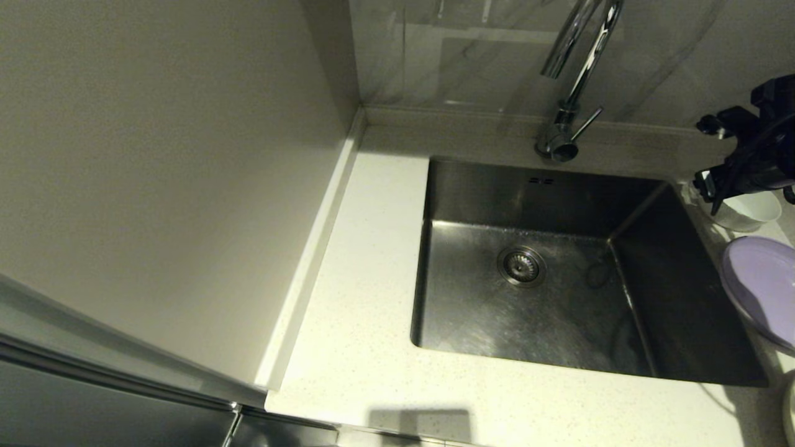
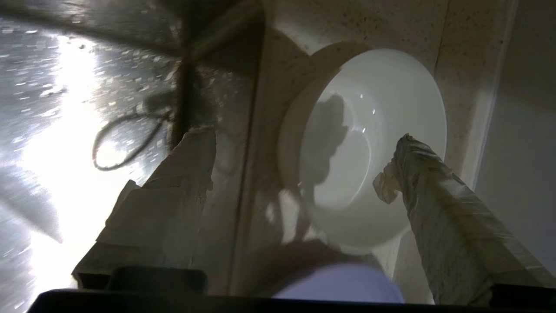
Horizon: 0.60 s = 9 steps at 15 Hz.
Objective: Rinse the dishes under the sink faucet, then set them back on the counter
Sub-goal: Put a bowl into the sink
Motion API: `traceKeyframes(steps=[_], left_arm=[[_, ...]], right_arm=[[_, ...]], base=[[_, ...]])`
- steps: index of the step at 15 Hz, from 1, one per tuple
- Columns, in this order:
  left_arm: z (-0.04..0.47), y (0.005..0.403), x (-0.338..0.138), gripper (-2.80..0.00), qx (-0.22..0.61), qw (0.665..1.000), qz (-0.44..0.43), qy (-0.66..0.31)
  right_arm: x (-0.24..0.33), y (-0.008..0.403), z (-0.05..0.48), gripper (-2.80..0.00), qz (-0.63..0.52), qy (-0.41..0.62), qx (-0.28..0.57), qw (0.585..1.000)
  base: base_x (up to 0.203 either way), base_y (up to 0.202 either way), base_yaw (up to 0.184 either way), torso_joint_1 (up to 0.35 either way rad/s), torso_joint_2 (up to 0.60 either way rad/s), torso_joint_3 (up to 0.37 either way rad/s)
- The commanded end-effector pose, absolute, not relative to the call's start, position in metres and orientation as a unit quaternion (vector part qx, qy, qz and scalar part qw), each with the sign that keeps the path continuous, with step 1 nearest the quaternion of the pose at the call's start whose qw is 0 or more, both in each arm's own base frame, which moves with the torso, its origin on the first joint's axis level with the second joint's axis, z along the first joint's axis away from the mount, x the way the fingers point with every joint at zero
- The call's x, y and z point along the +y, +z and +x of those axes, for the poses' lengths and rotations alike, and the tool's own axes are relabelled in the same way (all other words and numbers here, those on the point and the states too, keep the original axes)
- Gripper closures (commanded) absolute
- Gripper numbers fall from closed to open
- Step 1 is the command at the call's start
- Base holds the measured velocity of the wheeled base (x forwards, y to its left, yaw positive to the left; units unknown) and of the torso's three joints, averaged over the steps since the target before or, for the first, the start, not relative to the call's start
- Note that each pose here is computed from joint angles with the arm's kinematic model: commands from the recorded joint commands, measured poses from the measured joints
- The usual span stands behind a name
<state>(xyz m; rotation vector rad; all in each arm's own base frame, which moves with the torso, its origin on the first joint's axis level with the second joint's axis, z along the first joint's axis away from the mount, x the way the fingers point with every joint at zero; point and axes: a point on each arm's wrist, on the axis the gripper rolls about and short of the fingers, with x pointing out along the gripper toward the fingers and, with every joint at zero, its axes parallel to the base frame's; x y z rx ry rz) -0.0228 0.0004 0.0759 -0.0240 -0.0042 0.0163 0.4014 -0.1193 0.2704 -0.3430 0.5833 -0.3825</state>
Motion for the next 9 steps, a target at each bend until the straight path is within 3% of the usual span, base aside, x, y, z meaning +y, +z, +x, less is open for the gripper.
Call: traceKeyframes(steps=[1, 3, 4, 5, 9], left_arm=[[-0.023, 0.076, 0.0, 0.0, -0.003, 1.0, -0.012, 0.008], [-0.023, 0.076, 0.0, 0.0, -0.003, 1.0, -0.012, 0.008], [-0.023, 0.076, 0.0, 0.0, -0.003, 1.0, -0.012, 0.008], [-0.023, 0.076, 0.0, 0.0, -0.003, 1.0, -0.012, 0.008], [-0.023, 0.076, 0.0, 0.0, -0.003, 1.0, -0.012, 0.008]], right_arm=[[-0.135, 0.247, 0.416, -2.8, -0.17, -0.192, 0.297, 0.92], [-0.143, 0.239, 0.424, -2.8, -0.177, -0.197, 0.289, 0.92], [-0.144, 0.236, 0.425, -0.45, -0.183, -0.195, 0.294, 0.918], [-0.144, 0.234, 0.426, 0.0, -0.185, -0.192, 0.296, 0.917], [-0.143, 0.233, 0.427, 0.0, -0.2, -0.176, 0.297, 0.917]], base=[[0.0, 0.0, 0.0, 0.0, 0.0, 0.0], [0.0, 0.0, 0.0, 0.0, 0.0, 0.0], [0.0, 0.0, 0.0, 0.0, 0.0, 0.0], [0.0, 0.0, 0.0, 0.0, 0.0, 0.0], [0.0, 0.0, 0.0, 0.0, 0.0, 0.0]])
